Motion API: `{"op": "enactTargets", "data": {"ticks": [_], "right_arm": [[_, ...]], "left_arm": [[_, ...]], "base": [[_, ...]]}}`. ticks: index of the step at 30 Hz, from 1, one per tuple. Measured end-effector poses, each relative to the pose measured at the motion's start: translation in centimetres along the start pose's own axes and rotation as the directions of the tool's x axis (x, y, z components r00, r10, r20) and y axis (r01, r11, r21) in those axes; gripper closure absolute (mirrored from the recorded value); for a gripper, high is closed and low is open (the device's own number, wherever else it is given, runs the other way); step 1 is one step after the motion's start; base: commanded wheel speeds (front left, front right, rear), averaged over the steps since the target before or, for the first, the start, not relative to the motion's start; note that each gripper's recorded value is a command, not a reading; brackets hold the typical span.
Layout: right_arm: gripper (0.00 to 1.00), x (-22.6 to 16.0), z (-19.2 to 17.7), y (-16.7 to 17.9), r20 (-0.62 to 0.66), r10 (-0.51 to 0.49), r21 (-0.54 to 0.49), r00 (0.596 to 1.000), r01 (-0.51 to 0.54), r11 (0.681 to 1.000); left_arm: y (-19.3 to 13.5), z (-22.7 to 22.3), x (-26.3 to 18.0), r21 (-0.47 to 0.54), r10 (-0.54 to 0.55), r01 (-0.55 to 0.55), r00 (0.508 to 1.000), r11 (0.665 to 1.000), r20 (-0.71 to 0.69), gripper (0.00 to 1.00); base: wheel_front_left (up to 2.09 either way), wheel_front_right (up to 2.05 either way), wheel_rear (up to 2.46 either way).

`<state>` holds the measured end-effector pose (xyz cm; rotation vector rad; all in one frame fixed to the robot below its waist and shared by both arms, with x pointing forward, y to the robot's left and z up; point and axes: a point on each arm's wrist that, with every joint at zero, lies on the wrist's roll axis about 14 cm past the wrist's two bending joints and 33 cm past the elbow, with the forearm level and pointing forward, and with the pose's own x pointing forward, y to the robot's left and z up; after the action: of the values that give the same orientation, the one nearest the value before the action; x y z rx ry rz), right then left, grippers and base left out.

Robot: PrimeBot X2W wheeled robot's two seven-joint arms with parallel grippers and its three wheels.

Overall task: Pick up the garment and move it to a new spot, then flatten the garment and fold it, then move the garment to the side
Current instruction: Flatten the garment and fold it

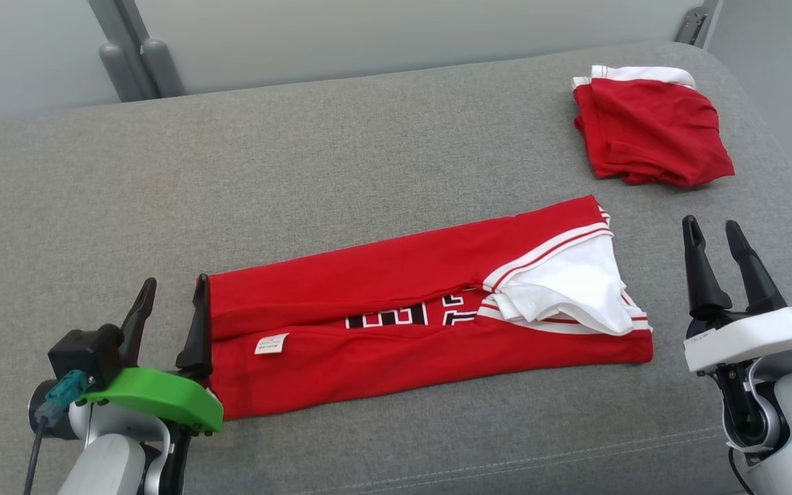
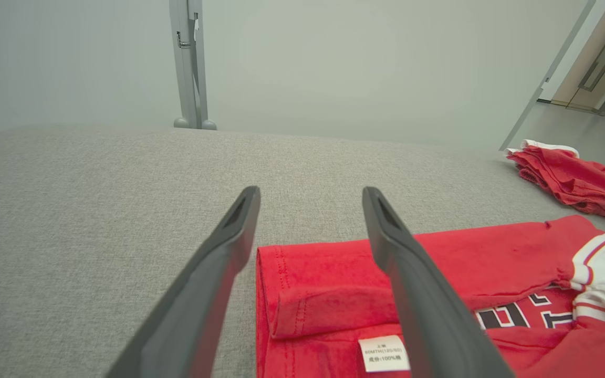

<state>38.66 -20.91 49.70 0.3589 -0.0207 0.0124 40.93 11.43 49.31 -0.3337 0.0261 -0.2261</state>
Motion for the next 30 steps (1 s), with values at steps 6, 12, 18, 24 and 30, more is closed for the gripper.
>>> {"op": "enactTargets", "data": {"ticks": [6,12,18,24,30], "right_arm": [[0.0,-0.1,0.2,0.4,0.012,0.011,-0.009,1.0,-0.011,1.0],[0.0,-0.6,-0.6,0.8,-0.004,0.017,-0.002,1.0,-0.017,1.0],[0.0,-1.1,-1.8,0.6,-0.039,0.011,-0.001,0.999,-0.011,1.0],[0.0,-1.7,-3.2,0.2,-0.086,0.005,-0.02,0.996,-0.007,1.0],[0.0,-1.7,-4.6,-0.2,-0.136,0.005,-0.038,0.991,-0.01,0.999]], "left_arm": [[0.2,-0.1,-0.4,0.006,0.011,-0.011,1.0,1.0,0.001,0.0],[0.0,-0.1,-0.7,0.0,0.017,-0.017,1.0,1.0,0.006,0.0],[0.1,-0.1,-0.9,0.001,0.022,-0.022,1.0,1.0,0.008,0.0],[0.1,0.2,-0.9,0.004,0.02,-0.02,1.0,1.0,0.017,0.0],[0.0,-0.3,-1.0,0.003,0.014,-0.014,1.0,1.0,0.004,0.0]], "base": [[0.0,0.0,0.0],[0.0,0.0,0.0],[0.0,0.0,0.0],[0.0,0.0,0.0],[0.0,0.0,0.0]]}}
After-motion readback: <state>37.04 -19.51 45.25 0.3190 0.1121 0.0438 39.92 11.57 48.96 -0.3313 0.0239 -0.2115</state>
